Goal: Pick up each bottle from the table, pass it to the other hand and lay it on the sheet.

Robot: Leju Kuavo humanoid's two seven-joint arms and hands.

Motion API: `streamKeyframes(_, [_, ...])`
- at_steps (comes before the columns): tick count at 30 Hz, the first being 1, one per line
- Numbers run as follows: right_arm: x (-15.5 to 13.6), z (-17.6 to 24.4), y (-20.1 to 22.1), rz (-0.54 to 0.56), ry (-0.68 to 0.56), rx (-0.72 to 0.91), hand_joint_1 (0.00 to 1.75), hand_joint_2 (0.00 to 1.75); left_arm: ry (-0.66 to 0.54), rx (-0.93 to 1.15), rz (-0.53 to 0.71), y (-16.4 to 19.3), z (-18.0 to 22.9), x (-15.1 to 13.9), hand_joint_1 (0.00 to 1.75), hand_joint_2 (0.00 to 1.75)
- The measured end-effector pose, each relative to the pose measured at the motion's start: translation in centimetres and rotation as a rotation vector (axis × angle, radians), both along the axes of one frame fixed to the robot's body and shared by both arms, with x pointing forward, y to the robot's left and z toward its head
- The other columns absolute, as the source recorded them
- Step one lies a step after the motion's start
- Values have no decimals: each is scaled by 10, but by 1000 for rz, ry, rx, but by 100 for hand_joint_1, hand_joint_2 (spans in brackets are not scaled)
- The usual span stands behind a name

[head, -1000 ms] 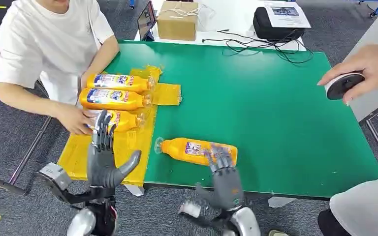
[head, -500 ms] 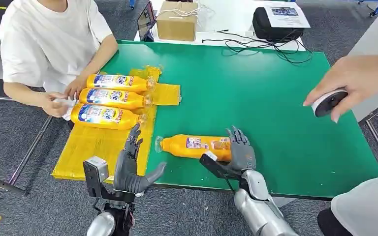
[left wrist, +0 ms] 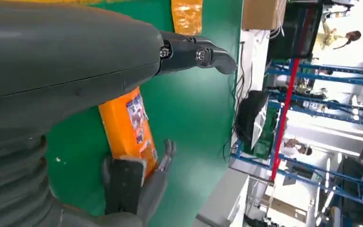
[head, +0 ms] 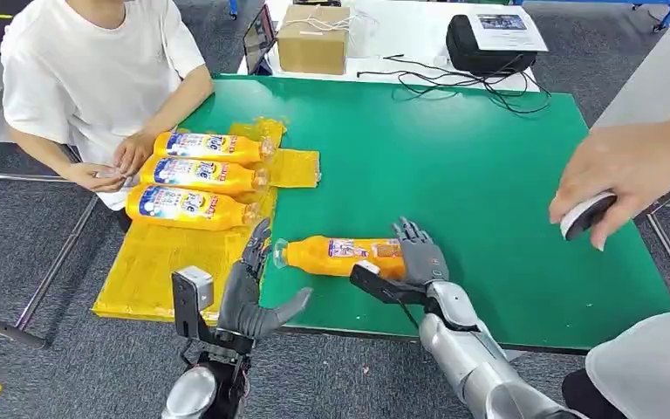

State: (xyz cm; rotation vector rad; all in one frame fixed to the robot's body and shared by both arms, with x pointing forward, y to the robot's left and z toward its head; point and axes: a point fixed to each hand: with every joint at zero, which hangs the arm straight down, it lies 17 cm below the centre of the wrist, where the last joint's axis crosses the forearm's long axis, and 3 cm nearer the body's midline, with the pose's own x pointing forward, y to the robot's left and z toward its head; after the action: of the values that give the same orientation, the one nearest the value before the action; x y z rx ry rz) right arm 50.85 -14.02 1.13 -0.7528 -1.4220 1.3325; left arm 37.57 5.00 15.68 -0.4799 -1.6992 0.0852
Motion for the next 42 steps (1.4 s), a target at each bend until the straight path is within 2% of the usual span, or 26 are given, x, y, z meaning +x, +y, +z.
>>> streamKeyframes(3, [-3,-1,9,31,-9,-25,0,175,-4,3,-9,-4,1,1,0,175])
streamKeyframes(4, [-4,-2,13,42,-8,-30,148,175,-6,2,-12,-4,2,1,0,175])
streamKeyframes(5, [-6,-3,16,57,-5,-33,175,175,-4,-2,-15,-6,2,1,0,175])
streamKeyframes(10, [-17,-16,37,146,77,-42,175,175,38,-53,-96,-19,1,2,0,175])
streamKeyframes(15, [-17,-17,44,179,118,-51,175,175,35,-61,-129,-25,4,2,0,175])
streamKeyframes(19, [-17,-18,44,183,133,-52,175,175,34,-62,-140,-27,4,2,0,175])
streamKeyframes(24, [-21,-28,43,183,219,-39,175,175,30,-61,-156,-28,5,2,0,175])
streamKeyframes(34, [-23,-32,40,153,256,38,175,175,33,-48,-157,-22,1,3,0,175])
streamKeyframes(36, [-27,-32,43,152,289,127,175,175,35,-49,-155,-21,0,3,0,175])
streamKeyframes(39, [-44,-23,59,175,319,426,175,175,32,-92,-104,-6,1,8,0,175])
streamKeyframes(42, [-61,-5,74,173,277,727,175,175,23,-180,1,26,5,12,0,175])
